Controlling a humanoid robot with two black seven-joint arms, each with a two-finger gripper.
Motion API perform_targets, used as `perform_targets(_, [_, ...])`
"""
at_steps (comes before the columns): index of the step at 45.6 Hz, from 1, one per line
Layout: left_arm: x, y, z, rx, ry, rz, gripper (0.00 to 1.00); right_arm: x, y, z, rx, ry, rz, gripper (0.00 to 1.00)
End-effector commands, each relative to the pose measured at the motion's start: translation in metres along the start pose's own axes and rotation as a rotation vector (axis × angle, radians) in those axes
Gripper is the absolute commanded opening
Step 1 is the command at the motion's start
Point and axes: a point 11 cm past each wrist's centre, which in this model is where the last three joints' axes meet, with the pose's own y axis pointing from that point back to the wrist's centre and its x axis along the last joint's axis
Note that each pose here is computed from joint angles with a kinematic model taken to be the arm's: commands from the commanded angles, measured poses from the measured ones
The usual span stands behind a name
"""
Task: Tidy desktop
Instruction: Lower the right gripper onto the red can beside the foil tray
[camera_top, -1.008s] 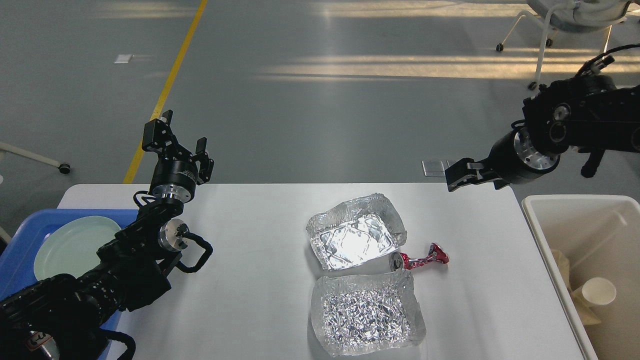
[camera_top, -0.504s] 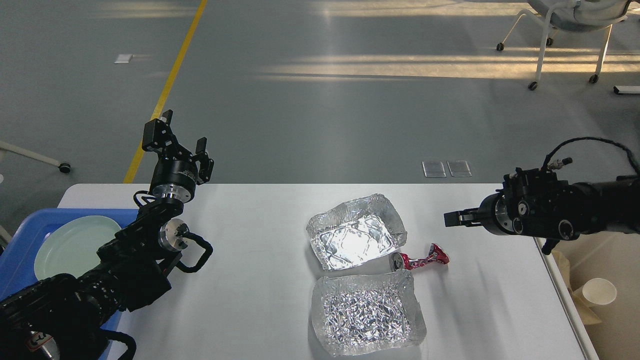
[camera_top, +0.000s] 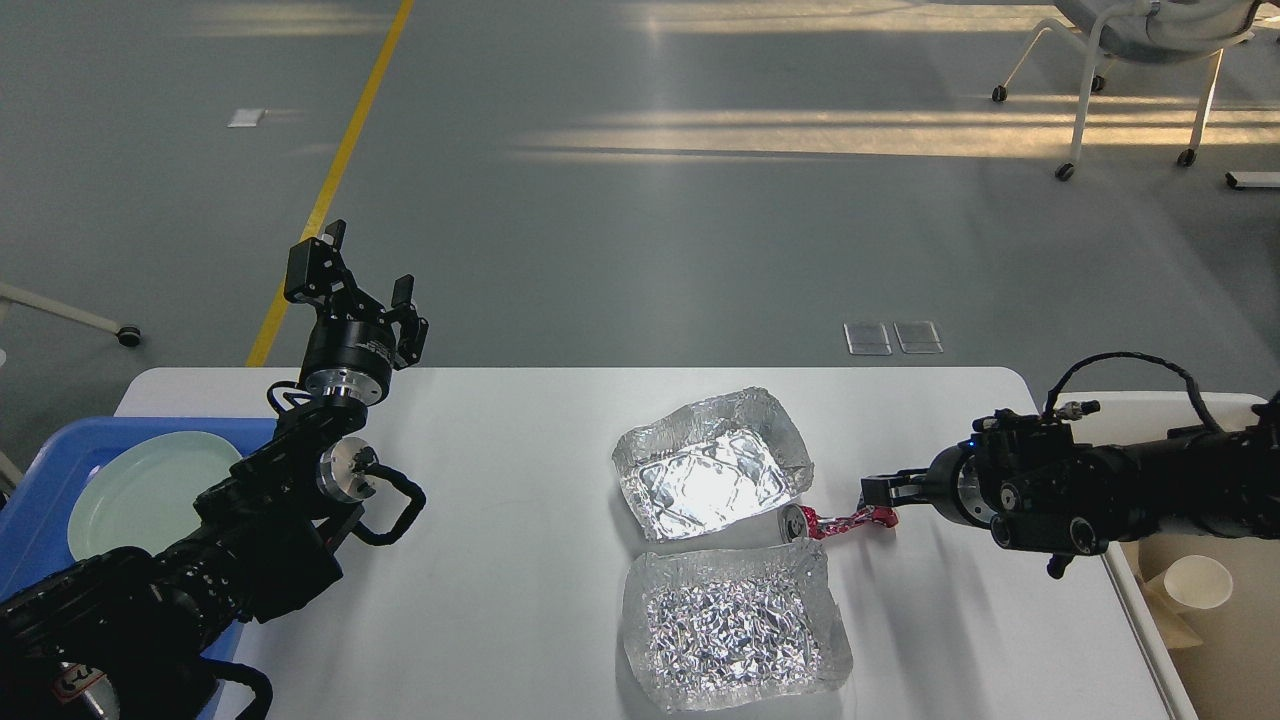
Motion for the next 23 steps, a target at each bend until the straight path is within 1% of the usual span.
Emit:
perform_targets(1, [0.0,0.0,0.0,0.002,0.0,0.0,1.0,-0.004,-0.003,-0.01,0.032,0.01,-0.005,0.93])
perform_targets(7, [0.0,0.0,0.0,0.0,0.0,0.0,1.0,-0.01,-0.011,-0.019,0.042,0.014,0.018,0.92])
perform_targets(11, [0.0,0.0,0.0,0.0,0.0,0.0,1.0,-0.018,-0.018,-0.023,0.043,0.023,0.036,0.89])
perform_targets(23, [0.0,0.0,0.0,0.0,0.0,0.0,1.0,-0.019,-0.024,-0.017,0.025,0.021,0.055,0.6])
